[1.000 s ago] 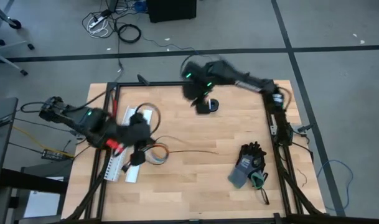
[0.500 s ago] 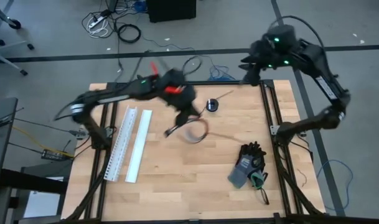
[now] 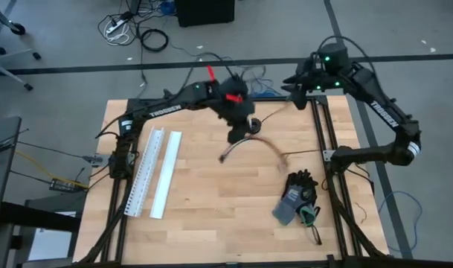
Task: Ziptie cables
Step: Wrap the cables together using a ziptie, then move the white cable duct to the bottom center of the table
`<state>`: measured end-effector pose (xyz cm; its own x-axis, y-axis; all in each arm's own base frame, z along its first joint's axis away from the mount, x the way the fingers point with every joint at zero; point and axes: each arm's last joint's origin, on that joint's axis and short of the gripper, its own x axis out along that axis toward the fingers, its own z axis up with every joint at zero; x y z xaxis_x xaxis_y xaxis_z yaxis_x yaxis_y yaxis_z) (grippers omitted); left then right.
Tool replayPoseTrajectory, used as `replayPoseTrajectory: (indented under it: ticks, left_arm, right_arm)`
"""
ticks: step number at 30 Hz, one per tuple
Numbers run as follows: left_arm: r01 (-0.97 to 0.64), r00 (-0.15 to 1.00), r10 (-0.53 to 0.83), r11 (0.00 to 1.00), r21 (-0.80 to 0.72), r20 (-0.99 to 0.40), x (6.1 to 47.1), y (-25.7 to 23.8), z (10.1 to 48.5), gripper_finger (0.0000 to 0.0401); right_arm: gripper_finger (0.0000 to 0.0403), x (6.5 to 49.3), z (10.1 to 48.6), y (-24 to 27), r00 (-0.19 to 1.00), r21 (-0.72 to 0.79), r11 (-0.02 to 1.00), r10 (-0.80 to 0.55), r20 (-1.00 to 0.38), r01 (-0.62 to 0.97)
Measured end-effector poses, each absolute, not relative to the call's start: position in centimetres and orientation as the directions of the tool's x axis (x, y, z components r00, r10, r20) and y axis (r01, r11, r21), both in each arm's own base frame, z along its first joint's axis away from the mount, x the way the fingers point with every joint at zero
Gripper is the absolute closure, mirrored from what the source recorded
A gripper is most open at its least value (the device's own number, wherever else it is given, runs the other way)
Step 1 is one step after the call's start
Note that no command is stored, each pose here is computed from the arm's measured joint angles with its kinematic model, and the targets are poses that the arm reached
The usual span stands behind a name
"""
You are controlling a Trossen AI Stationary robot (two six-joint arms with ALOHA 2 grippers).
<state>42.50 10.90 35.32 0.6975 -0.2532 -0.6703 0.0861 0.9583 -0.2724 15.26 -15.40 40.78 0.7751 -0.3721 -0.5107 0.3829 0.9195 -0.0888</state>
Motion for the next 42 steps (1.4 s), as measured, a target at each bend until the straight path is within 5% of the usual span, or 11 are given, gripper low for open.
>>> replayPoseTrajectory:
  ticks: [9, 16, 22, 30, 39, 42]
  left_arm:
    - [-0.031, 0.381, -0.273, 0.951, -0.308, -0.883, 40.4, 11.0, 21.7, 0.0401]
    - [0.03, 0.181, -0.294, 0.956, -0.293, -0.939, 38.5, 8.0, 18.6, 0.0401]
    - [0.129, 0.111, -0.29, 0.952, -0.276, -0.951, 38.3, 6.0, 18.3, 0.0375]
    - [0.121, 0.161, -0.28, 0.957, -0.263, -0.946, 39.3, 4.7, 18.7, 0.0262]
    - [0.106, -0.117, 0.116, 0.989, 0.103, -0.986, 37.3, 5.2, 27.7, 0.0248]
    - [-0.014, -0.016, 0.137, 0.99, 0.137, -0.99, 36.6, 5.1, 30.5, 0.0249]
  right_arm:
    - [0.0289, 15.9, 36.2, -16.1, 0.74, -0.03, 0.93, -0.31, -0.597, 0.366]
    - [0.0289, 16.2, 36.6, -16.2, 0.774, -0.048, 0.937, -0.313, -0.55, 0.345]
    - [0.0289, 16.4, 37.0, -16.4, 0.793, -0.058, 0.933, -0.333, -0.51, 0.355]
    - [0.0289, 16.4, 37.0, -16.5, 0.794, -0.03, 0.928, -0.334, -0.508, 0.372]
    - [0.0289, 16.3, 37.0, -16.5, 0.79, -0.024, 0.926, -0.335, -0.514, 0.377]
    - [0.0289, 16.3, 36.9, -16.4, 0.787, -0.017, 0.925, -0.332, -0.519, 0.379]
